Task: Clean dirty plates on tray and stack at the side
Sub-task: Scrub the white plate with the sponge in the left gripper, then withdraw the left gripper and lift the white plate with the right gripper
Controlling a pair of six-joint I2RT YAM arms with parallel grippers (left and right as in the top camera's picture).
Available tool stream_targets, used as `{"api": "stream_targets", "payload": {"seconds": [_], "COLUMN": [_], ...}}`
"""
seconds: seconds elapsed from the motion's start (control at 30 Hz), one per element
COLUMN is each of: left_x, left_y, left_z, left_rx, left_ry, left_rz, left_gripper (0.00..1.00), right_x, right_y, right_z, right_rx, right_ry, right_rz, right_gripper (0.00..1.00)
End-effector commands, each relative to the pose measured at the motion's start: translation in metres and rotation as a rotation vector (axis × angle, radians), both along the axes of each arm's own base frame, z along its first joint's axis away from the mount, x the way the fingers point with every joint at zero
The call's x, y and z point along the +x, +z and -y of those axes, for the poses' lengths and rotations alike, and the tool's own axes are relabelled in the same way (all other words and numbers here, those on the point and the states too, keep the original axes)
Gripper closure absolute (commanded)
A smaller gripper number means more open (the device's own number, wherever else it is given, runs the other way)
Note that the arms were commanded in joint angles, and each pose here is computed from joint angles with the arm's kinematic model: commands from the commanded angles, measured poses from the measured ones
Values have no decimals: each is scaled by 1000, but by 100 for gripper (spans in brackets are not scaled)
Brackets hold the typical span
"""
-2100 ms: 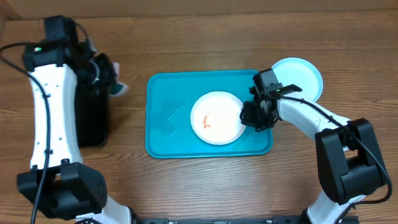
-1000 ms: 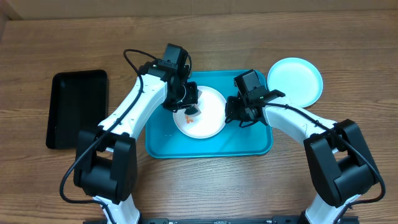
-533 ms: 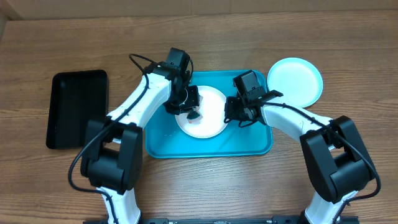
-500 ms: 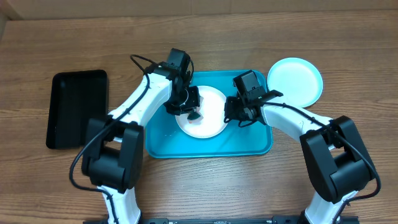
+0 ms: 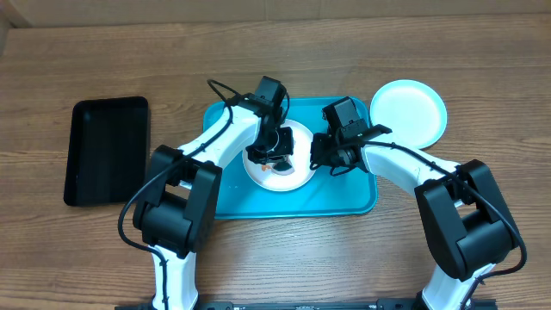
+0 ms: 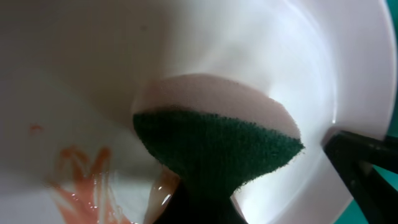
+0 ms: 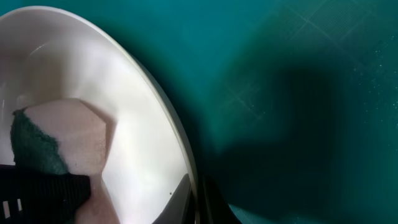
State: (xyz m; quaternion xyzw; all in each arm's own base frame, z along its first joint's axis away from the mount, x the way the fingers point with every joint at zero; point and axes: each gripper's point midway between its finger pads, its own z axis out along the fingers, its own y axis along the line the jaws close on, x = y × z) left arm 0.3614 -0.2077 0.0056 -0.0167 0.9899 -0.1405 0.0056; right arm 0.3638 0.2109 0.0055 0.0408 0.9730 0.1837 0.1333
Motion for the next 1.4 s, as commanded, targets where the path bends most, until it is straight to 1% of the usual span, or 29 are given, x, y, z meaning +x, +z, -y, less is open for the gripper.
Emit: {"api": "stream_targets", "payload": {"seconds": [0.0, 0.13, 0.2, 0.23, 0.3, 0.37, 0.43, 0.5, 0.6, 0.63, 0.73, 0.9, 1.03, 1.17, 1.27, 1.3, 1.33, 1.37], "left_x": [-3, 9, 13, 15, 17, 18, 18, 14, 12, 13, 19, 18, 13, 14, 17, 20, 21, 25], "left_y": [-42, -28, -19, -14, -10, -11, -16, -23, -22, -18, -12, -9, -9, -16, -22, -21, -20, -14], "left_z": [-63, -115, -131, -135, -133, -122, -102, -69, -6, 10, 38, 64, 71, 53, 16, -6, -17, -46], "left_rx": [345, 626, 726, 754, 747, 684, 569, 378, 37, -38, -150, -186, -180, -89, 52, 132, 173, 281], "left_ry": [37, 49, 49, 48, 48, 52, 55, 53, 26, 14, 30, 12, -13, -11, 36, 65, 79, 113], "left_rz": [-10, 76, 109, 117, 114, 104, 79, 36, -17, -14, 0, 31, 35, 48, 44, 38, 36, 37], "left_gripper": [96, 96, 96, 96, 96, 96, 96, 96, 96, 96, 96, 96, 96, 96, 96, 96, 96, 96], "right_x": [-4, -4, -4, -4, -4, -3, -3, -3, -2, -2, -2, -2, -3, -4, -5, -5, -5, -5], "right_y": [-15, -15, -15, -15, -15, -14, -14, -14, -14, -14, -14, -14, -14, -15, -15, -15, -15, -15], "right_z": [7, 7, 7, 7, 7, 7, 7, 7, 7, 7, 7, 7, 7, 8, 8, 8, 8, 8], "right_rx": [-40, -39, -39, -39, -39, -37, -37, -37, -36, -36, -36, -36, -36, -40, -42, -42, -42, -41], "right_ry": [-15, -16, -16, -16, -16, -16, -16, -16, -16, -16, -16, -16, -16, -15, -16, -16, -16, -16], "right_rz": [-30, -30, -29, -30, -29, -26, -25, -25, -24, -23, -24, -24, -25, -31, -34, -34, -33, -34], "right_gripper": [96, 96, 96, 96, 96, 96, 96, 96, 96, 96, 96, 96, 96, 96, 96, 96, 96, 96]}}
